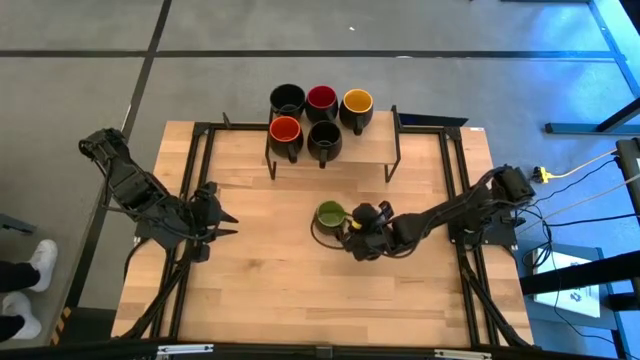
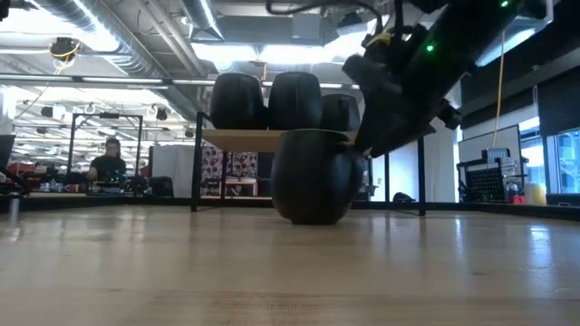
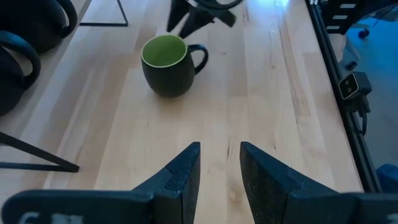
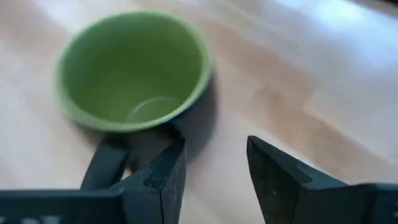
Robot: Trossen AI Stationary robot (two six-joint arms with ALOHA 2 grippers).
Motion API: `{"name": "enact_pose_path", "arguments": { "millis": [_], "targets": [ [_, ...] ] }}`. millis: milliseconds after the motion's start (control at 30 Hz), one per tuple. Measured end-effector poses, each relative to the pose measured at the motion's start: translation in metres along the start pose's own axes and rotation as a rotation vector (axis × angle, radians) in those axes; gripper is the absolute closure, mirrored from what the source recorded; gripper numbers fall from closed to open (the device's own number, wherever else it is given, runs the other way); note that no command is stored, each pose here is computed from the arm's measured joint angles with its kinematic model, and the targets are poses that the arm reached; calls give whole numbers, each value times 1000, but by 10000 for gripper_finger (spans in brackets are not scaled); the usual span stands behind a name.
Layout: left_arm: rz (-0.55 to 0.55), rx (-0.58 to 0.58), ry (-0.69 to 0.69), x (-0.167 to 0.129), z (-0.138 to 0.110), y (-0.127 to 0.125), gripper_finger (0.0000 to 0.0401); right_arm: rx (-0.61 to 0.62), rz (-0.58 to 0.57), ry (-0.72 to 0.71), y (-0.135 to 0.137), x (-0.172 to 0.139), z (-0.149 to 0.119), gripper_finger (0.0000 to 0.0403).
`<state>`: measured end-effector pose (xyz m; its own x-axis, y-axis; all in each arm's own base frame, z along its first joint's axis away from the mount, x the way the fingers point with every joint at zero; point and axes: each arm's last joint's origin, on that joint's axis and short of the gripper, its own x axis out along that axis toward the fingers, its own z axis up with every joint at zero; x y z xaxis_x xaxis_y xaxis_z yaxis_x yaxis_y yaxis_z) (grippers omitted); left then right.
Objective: Place coffee mugs
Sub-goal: Put the green mug on the shelf
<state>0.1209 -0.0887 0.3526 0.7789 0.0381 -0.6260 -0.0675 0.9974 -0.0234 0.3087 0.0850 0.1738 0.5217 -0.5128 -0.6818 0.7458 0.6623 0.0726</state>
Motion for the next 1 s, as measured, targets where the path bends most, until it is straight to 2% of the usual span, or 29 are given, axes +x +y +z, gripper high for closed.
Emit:
{"name": "enact_pose_path", "arguments": {
  "millis": [100,200,300,400,567,800,900,1000],
  "targets": [
    [0,0,0,0,0,0,293,7,-53,-10,-7,6,6,245],
    [0,1,0,0,0,0,293,-30,-84,19,-13,-2,14,245],
    [0,0,0,0,0,0,293,-60,-18,25,-7,-27,17,245],
    [0,0,0,0,0,0,293,-84,102,36,4,-47,9,245],
    [0,0,1,0,0,0,293,-38,161,-90,21,-65,-8,218],
    [-2,-1,2,0,0,0,293,-30,62,-269,35,-50,-43,136],
    [-2,-2,2,0,0,0,293,-41,21,-359,42,-39,-58,121],
    [-3,-2,3,0,0,0,293,-43,12,-368,47,-26,-69,120]
  ]
}}
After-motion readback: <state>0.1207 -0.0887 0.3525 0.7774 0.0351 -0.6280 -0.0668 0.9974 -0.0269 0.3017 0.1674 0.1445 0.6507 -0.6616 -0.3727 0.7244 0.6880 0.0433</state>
